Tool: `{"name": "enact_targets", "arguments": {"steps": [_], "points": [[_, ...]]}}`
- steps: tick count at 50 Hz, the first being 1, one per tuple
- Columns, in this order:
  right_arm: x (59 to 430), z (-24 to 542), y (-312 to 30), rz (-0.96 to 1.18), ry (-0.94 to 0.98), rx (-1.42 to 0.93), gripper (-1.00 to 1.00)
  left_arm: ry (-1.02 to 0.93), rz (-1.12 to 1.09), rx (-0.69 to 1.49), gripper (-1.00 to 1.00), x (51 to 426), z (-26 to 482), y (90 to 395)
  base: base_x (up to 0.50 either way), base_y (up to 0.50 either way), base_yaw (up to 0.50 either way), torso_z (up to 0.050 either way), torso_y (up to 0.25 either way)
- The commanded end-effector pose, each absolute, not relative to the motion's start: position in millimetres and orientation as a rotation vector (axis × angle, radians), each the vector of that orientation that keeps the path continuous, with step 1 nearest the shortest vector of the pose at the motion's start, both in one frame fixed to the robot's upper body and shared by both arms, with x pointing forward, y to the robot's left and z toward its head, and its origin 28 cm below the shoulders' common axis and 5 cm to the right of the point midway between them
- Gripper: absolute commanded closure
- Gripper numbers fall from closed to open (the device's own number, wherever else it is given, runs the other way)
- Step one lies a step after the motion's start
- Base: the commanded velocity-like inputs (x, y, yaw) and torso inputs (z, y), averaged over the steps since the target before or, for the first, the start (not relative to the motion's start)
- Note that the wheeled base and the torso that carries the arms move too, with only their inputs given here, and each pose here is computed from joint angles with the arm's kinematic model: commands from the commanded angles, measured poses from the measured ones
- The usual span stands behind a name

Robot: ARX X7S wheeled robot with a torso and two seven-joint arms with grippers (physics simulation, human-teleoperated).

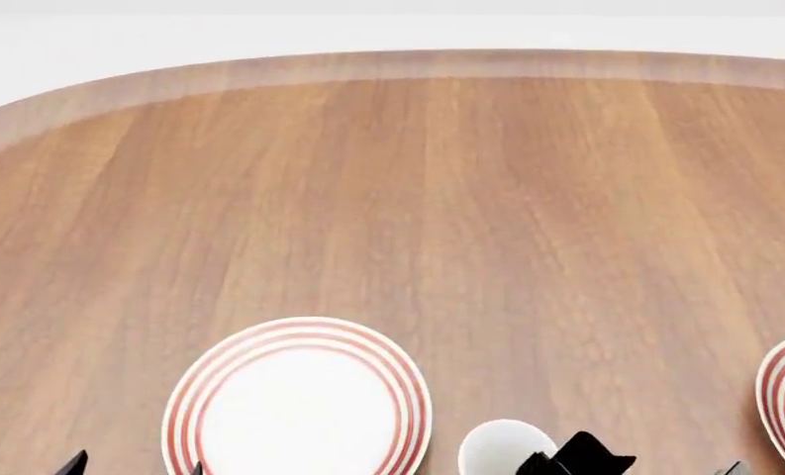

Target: Put the red mug on the left plate.

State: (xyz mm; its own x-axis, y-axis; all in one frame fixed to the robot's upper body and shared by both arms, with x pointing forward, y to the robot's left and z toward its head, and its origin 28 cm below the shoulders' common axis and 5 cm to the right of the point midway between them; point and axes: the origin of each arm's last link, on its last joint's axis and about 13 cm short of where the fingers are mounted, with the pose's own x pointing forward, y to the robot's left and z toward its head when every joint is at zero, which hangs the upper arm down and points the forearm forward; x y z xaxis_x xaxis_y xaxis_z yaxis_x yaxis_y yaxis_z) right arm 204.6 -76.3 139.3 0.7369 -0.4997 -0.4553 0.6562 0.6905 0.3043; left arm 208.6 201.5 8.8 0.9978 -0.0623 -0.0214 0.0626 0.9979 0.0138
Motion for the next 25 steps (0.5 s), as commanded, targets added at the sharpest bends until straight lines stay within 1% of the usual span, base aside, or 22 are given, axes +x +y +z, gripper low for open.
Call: {"name": "enact_targets", "arguments": {"steps": [1, 14, 25], "points": [[214.0, 145.1, -74.9, -0.693, 0.357, 0.515, -1.00, 0.022, -0.064, 0.016, -1.00, 208.1, 8.9, 200.9, 0.00, 0.00, 0.00, 0.000, 0.000], [226.7, 145.0, -75.9, -0.739, 0.358, 0.534, -1.00, 0.021, -0.064, 0.018, -1.00, 208.7, 8.3, 201.3, 0.00, 0.00, 0.00, 0.000, 0.000], [240.4, 134.4, -77.1, -0.799, 0.380, 0.519, -1.00, 0.021, -0.064, 0.019, -1.00, 208.2, 8.4, 201.0, 0.00, 0.00, 0.00, 0.000, 0.000]]}}
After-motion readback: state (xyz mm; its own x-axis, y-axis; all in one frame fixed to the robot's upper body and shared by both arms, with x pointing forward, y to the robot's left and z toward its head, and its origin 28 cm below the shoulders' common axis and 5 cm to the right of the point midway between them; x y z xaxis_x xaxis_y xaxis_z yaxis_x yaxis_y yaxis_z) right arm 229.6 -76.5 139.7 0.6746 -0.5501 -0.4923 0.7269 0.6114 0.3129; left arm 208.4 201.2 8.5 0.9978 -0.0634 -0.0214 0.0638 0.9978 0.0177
